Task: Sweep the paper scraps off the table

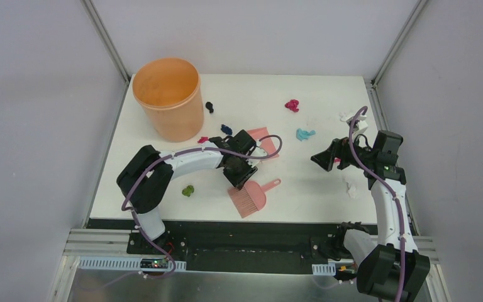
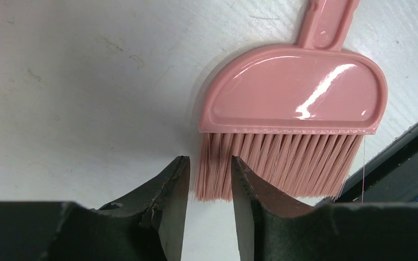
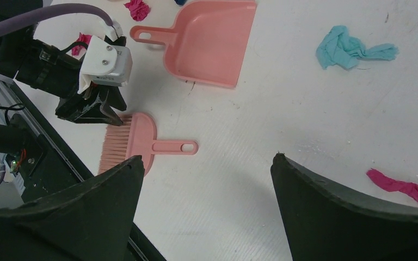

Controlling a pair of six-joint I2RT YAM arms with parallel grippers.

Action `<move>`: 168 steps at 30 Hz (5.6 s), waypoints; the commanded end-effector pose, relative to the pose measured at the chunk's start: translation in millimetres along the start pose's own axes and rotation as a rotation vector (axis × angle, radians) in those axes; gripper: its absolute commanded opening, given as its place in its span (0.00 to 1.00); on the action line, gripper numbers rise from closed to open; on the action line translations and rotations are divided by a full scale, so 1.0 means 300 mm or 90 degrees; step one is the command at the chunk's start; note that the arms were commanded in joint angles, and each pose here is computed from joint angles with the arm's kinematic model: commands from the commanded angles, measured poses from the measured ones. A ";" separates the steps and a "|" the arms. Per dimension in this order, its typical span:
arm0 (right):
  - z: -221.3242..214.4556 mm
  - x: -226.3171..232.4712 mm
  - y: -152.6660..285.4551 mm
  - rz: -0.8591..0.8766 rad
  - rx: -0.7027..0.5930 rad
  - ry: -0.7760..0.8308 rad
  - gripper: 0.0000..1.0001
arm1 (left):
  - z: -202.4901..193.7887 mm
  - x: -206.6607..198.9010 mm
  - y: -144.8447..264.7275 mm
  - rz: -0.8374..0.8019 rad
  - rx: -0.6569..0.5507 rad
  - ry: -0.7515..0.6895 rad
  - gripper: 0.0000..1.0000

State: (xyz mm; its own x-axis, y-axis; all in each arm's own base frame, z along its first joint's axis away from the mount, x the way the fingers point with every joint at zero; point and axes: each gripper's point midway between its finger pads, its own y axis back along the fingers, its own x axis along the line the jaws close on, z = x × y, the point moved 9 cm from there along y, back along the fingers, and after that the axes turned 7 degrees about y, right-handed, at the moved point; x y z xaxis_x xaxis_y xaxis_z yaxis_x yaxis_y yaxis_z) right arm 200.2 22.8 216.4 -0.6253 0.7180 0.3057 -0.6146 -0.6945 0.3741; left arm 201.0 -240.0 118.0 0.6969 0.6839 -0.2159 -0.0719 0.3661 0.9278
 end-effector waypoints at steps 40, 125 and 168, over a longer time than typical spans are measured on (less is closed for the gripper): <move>0.039 0.058 -0.066 0.166 0.042 -0.028 0.88 | 0.016 -0.079 0.276 -0.068 -0.268 -0.068 0.00; -0.090 0.128 -0.255 0.362 0.161 0.078 0.72 | 0.023 -0.148 0.300 -0.241 -0.304 -0.139 0.00; -0.053 0.219 -0.173 0.503 0.119 0.072 0.00 | 0.072 -0.158 0.208 -0.376 -0.277 -0.087 0.27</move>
State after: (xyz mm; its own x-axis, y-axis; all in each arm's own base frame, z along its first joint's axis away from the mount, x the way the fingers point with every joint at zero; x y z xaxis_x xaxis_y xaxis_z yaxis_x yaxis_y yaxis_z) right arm 183.1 100.4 185.7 -0.8561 0.0807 0.5105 0.0940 -0.9469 0.3074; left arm 180.4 -254.8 185.0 0.7816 0.3522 -0.5149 -0.0069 0.8302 0.5574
